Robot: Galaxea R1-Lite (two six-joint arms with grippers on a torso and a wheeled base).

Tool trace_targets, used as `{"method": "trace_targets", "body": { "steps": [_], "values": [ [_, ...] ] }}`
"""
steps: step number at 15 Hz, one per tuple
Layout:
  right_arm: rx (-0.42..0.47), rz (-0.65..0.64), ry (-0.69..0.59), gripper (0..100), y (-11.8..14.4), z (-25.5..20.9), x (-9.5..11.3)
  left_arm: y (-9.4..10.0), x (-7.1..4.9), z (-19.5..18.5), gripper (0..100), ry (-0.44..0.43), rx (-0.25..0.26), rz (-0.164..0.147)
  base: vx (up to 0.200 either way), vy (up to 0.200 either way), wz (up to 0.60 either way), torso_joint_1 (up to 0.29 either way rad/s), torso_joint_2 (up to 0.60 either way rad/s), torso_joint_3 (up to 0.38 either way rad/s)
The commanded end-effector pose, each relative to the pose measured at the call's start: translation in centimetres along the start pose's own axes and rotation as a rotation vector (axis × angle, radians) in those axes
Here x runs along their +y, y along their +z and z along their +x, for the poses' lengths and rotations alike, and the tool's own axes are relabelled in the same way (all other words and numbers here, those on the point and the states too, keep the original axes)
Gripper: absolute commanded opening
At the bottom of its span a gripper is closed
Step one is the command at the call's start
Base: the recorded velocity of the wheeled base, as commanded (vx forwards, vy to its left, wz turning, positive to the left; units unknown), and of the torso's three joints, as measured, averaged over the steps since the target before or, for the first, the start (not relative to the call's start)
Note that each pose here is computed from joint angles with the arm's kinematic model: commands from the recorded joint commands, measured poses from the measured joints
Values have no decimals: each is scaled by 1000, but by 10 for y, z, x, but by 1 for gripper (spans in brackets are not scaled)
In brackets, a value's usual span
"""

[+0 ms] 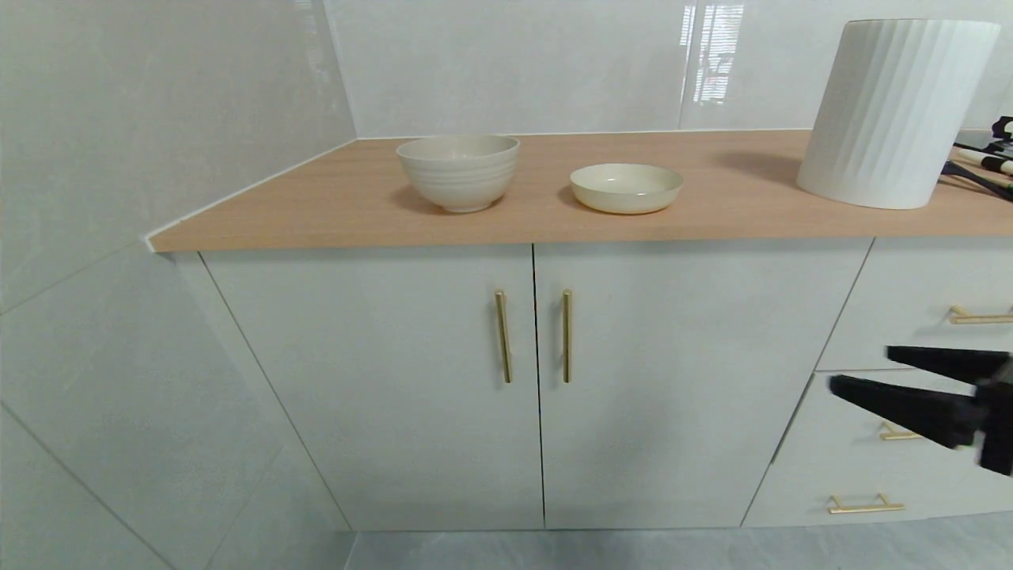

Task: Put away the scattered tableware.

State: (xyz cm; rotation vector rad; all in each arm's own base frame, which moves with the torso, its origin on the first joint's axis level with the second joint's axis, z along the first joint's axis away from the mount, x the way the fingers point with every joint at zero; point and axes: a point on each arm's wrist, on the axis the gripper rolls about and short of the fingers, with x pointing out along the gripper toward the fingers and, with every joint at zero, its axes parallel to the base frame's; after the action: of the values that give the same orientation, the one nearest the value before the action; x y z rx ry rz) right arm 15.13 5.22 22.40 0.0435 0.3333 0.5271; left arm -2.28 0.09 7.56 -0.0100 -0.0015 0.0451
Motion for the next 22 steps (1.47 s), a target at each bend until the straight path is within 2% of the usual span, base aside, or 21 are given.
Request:
{"method": "trace_targets", "body": {
  "steps": [1,3,8,10,13,16,22],
  "values": [
    [153,113,193,100,4,133,31,0,0,0,100,1,0,-1,0,0,0,0,0,0],
    [190,126,208,100,-1,158,37,0,0,0,100,1,0,-1,0,0,0,0,0,0],
    [173,123,263,100,6,183,44,0,0,0,100,1,0,-1,0,0,0,0,0,0],
    [165,122,271,100,4,212,46,0,0,0,100,1,0,-1,0,0,0,0,0,0],
    [83,128,282,100,-5,239,45,0,0,0,100,2,0,-1,0,0,0,0,0,0],
    [80,159,303,100,-8,249,53,0,0,0,100,1,0,-1,0,0,0,0,0,0],
    [-30,208,339,100,-16,272,61,0,0,0,100,1,0,-1,0,0,0,0,0,0]
  ]
}}
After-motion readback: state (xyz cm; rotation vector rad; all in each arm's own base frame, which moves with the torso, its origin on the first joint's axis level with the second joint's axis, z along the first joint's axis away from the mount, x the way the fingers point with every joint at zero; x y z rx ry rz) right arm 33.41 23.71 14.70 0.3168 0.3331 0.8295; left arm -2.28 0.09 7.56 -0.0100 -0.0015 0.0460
